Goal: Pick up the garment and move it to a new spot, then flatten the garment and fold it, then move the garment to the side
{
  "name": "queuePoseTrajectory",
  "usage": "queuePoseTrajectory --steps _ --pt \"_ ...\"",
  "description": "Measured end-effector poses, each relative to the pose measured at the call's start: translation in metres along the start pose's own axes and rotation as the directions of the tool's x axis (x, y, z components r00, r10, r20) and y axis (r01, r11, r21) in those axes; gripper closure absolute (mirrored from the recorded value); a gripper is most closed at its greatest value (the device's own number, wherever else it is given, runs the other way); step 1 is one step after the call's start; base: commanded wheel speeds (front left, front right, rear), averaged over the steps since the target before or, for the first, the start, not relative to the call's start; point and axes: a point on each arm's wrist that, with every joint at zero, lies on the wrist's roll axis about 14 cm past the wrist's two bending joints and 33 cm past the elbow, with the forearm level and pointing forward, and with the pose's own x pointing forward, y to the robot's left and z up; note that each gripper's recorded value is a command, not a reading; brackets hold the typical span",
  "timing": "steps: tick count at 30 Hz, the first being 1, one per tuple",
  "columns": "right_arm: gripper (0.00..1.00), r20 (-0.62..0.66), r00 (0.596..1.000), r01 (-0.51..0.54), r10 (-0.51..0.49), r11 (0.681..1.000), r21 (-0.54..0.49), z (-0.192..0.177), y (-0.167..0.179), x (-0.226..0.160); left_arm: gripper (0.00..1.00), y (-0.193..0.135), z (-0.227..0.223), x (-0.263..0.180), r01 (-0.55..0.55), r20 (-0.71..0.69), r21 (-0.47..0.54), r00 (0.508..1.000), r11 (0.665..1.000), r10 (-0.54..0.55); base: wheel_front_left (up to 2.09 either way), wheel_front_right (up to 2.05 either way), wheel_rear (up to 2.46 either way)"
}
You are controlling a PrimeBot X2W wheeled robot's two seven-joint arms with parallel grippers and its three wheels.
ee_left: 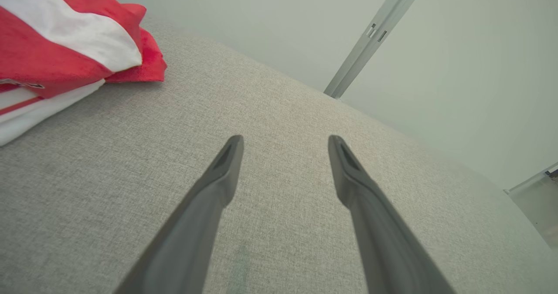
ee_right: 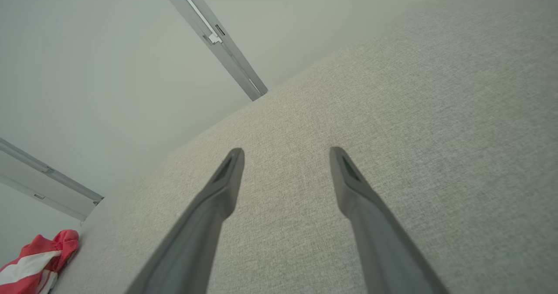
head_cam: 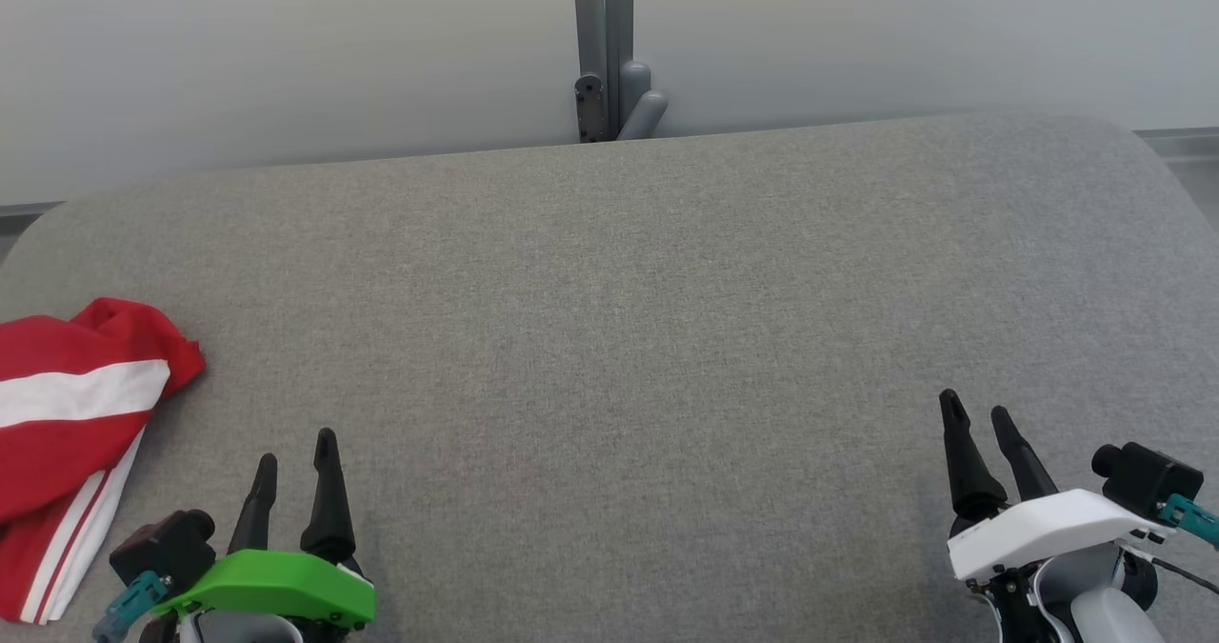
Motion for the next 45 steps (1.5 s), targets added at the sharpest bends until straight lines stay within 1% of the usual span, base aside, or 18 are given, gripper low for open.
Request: queuePoseTrajectory --steps 10,22,28,45 --pt "0.00 0.000 1.000 -0.015 0.015 0.995 -0.099 -0.002 0.001 0.000 0.00 -0.001 -0.005 0.000 0.009 -0.004 0.098 1.000 0.995 -0.008 0.00 0.00 0.00" --pt "0.00 -0.020 0.999 -0.039 0.035 0.977 -0.207 -0.009 0.003 -0.002 0.00 0.002 -0.015 -0.002 0.010 -0.025 0.217 1.000 0.976 -0.005 0.00 0.00 0.00" --pt "0.00 -0.020 0.999 -0.046 0.042 0.963 -0.264 -0.010 0.003 -0.002 0.00 0.000 -0.014 -0.001 0.017 -0.016 0.278 1.000 0.960 -0.014 0.00 0.00 0.00" --pt "0.00 0.044 0.996 -0.053 0.076 0.917 -0.396 0.008 0.010 0.000 0.00 -0.011 -0.003 0.001 0.040 0.034 0.413 0.998 0.910 -0.059 0.00 0.00 0.00"
